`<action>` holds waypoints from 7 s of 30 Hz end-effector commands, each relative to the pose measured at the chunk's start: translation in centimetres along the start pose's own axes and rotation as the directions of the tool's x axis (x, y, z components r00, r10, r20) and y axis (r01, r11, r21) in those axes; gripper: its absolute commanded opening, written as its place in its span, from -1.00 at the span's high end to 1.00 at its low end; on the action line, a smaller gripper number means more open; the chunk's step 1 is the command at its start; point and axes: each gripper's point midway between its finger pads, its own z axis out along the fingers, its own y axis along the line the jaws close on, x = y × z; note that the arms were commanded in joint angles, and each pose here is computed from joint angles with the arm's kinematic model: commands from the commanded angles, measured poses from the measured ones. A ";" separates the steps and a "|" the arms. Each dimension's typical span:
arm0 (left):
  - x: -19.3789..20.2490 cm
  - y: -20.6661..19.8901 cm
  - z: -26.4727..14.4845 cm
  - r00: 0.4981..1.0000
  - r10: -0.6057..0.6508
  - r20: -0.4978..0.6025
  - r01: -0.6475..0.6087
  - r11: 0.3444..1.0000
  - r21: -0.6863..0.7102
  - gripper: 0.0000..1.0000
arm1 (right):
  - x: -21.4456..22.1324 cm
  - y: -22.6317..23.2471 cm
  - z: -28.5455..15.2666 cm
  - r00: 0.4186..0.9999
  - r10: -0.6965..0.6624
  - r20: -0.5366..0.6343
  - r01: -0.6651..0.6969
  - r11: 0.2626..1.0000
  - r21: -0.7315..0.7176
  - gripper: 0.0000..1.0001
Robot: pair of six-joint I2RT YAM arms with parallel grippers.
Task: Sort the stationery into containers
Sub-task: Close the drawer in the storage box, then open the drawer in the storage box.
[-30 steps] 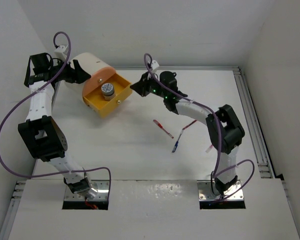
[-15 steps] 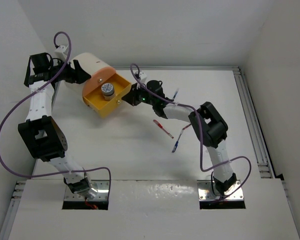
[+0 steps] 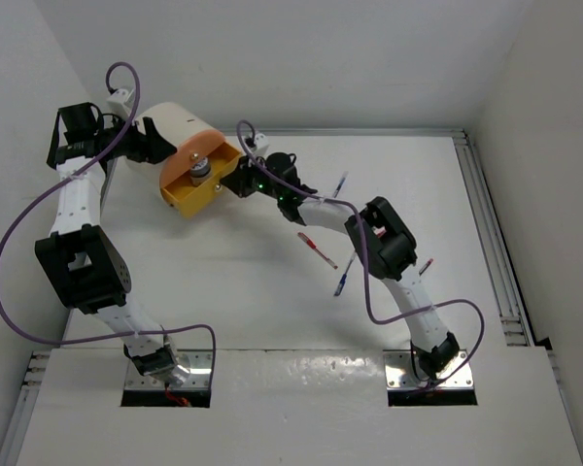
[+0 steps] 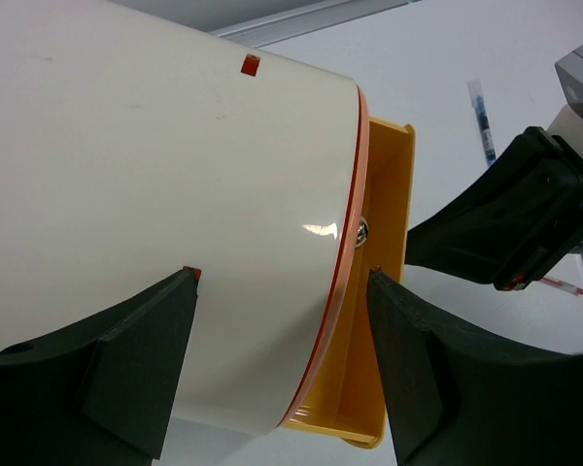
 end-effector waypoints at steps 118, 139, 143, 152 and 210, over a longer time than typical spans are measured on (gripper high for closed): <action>2.0 -1.9 0.6 0.992 -0.064 -0.111 0.064 0.998 0.002 -0.49 | -10.2 4.7 -1.6 0.946 -0.070 0.316 0.099 0.992 -0.079 1.00; -1.0 -1.0 -2.2 0.971 0.201 -0.125 -0.214 0.972 -0.094 -0.61 | -9.9 4.2 -1.8 0.951 -0.073 0.301 0.097 0.993 -0.065 1.00; -1.6 -1.6 -2.6 0.973 0.210 -0.098 -0.219 0.972 -0.084 -0.62 | -9.8 4.1 -1.8 0.952 -0.072 0.299 0.095 0.994 -0.061 1.00; -4.2 -2.8 -3.1 0.981 0.186 0.046 -0.180 0.977 -0.113 -0.62 | -10.0 3.8 -2.2 0.951 -0.078 0.298 0.099 0.993 -0.056 1.00; -3.0 -1.5 -2.0 0.999 0.042 0.012 -0.040 0.992 -0.121 -0.62 | -9.0 3.9 -4.0 0.965 -0.112 0.236 0.128 0.990 -0.057 -0.08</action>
